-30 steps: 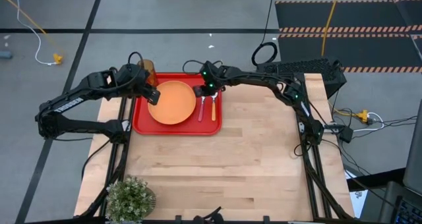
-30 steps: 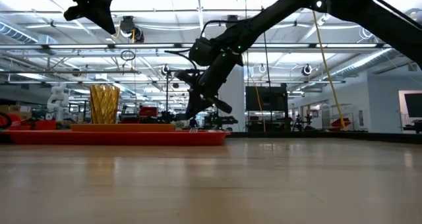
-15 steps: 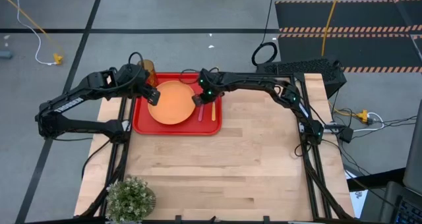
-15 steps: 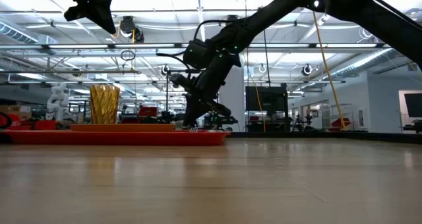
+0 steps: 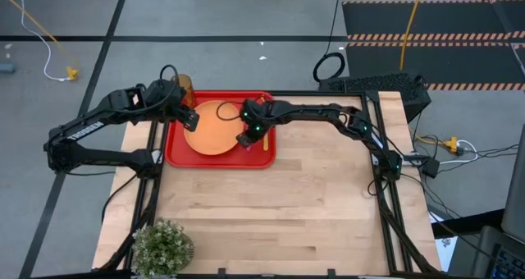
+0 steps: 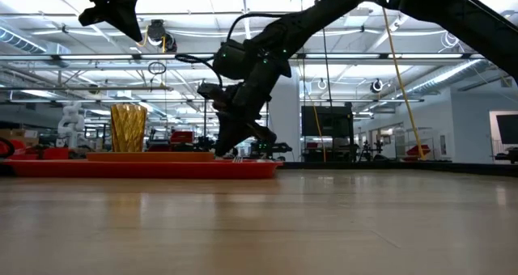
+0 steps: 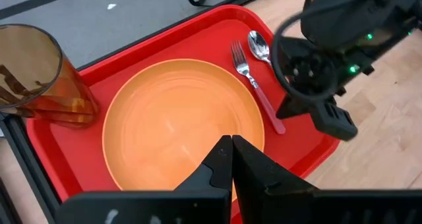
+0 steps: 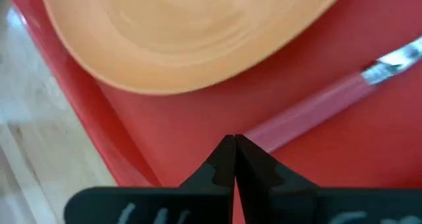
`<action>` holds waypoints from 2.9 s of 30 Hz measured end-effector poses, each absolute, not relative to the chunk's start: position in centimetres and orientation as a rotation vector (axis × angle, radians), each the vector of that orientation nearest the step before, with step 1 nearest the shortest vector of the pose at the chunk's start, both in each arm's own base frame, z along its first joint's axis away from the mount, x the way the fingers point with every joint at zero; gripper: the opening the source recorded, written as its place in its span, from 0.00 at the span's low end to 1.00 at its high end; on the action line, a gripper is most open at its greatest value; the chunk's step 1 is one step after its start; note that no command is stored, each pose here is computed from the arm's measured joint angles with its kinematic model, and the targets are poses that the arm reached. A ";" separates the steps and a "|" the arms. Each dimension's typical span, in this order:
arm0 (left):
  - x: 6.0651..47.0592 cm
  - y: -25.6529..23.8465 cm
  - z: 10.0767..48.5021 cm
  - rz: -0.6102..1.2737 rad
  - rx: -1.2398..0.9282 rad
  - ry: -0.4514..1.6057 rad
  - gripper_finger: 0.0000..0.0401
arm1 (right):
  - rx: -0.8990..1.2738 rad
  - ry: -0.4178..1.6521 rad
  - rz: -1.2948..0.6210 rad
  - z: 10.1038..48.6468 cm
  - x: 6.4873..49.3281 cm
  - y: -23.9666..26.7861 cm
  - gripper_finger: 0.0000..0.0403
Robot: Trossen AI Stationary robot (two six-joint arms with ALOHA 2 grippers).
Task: Pick and place plate/cup/fork/spoon on tray
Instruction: Adjust the pink fork, then return to Home Position
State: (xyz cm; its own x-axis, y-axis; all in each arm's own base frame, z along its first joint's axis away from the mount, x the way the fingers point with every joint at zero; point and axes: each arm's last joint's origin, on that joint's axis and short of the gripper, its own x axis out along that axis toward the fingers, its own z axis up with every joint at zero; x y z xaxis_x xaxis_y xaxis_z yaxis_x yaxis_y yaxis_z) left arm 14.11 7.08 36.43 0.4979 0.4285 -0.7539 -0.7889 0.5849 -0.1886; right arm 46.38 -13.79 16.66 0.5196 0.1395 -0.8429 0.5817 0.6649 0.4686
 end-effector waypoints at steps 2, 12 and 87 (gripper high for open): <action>14.1 7.1 36.4 0.786 -0.566 0.720 0.01 | 0.820 1.016 -0.292 16.7 46.6 -13.1 0.00; 14.1 7.1 36.4 0.782 -0.558 0.723 0.01 | 0.774 1.022 -0.282 16.4 47.0 -11.4 0.00; 13.2 6.7 37.3 0.563 -0.063 0.810 0.01 | 0.285 0.577 0.025 36.1 36.5 -10.9 0.00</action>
State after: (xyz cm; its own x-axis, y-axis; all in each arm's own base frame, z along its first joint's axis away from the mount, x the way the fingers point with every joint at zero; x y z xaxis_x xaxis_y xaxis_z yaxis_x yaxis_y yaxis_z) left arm 13.17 6.70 37.28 0.5516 0.4521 -0.7009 -0.4991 0.8522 0.1569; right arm 36.47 -10.88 36.07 0.8387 0.1028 -0.5349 0.0559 0.9606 0.2723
